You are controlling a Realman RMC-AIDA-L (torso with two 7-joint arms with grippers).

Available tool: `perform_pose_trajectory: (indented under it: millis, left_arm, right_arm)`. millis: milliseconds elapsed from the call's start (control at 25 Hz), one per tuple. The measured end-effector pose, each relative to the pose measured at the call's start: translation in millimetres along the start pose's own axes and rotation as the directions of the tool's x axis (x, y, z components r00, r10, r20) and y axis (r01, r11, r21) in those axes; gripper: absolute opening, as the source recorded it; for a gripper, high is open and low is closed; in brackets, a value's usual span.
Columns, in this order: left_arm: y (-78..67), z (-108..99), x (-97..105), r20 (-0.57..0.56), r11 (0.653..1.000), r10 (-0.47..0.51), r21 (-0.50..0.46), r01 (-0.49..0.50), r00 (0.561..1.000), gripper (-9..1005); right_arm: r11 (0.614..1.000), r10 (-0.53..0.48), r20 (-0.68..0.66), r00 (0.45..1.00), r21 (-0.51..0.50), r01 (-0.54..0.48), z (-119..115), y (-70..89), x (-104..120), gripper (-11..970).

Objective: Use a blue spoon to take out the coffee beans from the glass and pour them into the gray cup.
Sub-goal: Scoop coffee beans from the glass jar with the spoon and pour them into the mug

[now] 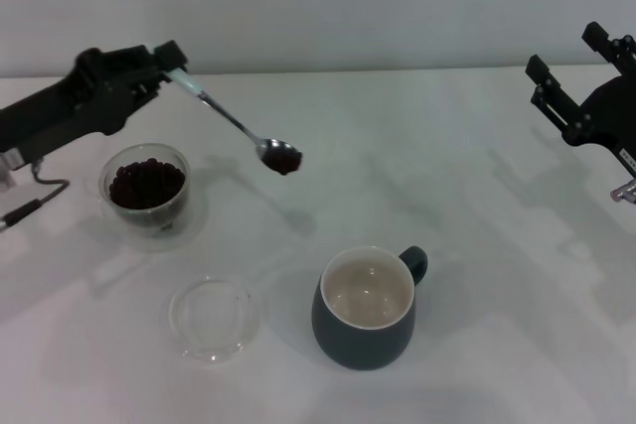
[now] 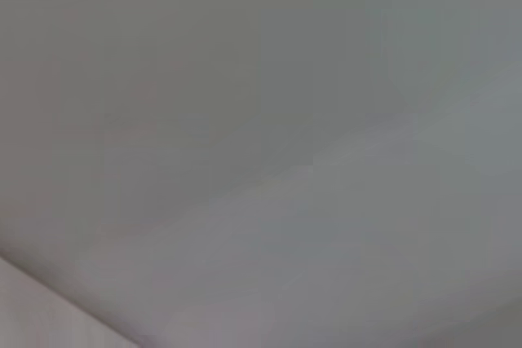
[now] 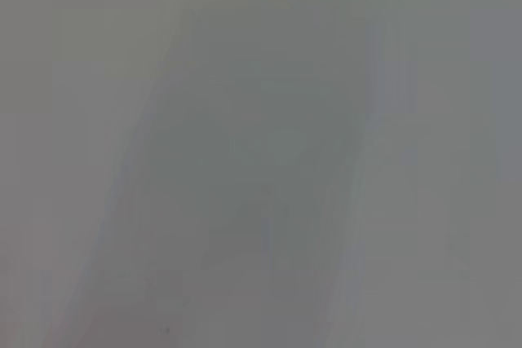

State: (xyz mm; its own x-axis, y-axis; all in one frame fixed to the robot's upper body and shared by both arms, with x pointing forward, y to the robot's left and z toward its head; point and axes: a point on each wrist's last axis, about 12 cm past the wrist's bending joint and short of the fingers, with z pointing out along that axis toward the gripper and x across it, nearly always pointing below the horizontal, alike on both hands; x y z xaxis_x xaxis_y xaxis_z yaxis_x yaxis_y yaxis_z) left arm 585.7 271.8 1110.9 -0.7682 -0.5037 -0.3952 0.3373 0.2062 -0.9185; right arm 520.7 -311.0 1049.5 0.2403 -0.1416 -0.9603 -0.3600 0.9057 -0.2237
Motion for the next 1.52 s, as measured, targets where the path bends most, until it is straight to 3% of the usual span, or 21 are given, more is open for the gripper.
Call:
perform_pose_trajectory:
  millis: [560,1520]
  left_arm:
    - [-8.1,52.2,17.2,-0.17,1.0,-0.001,-0.016,-0.002,0.985,128]
    - [-4.5,75.6,32.0,-0.28,0.992,0.061,-0.086,-0.088,0.958,128]
  right_arm:
    - [1.0,-0.001,0.024,1.0,0.003,0.001,-4.1,-0.8,-2.4,736]
    - [1.0,0.002,0.04,0.999,0.022,-0.003,-25.0,-2.4,-2.3,737]
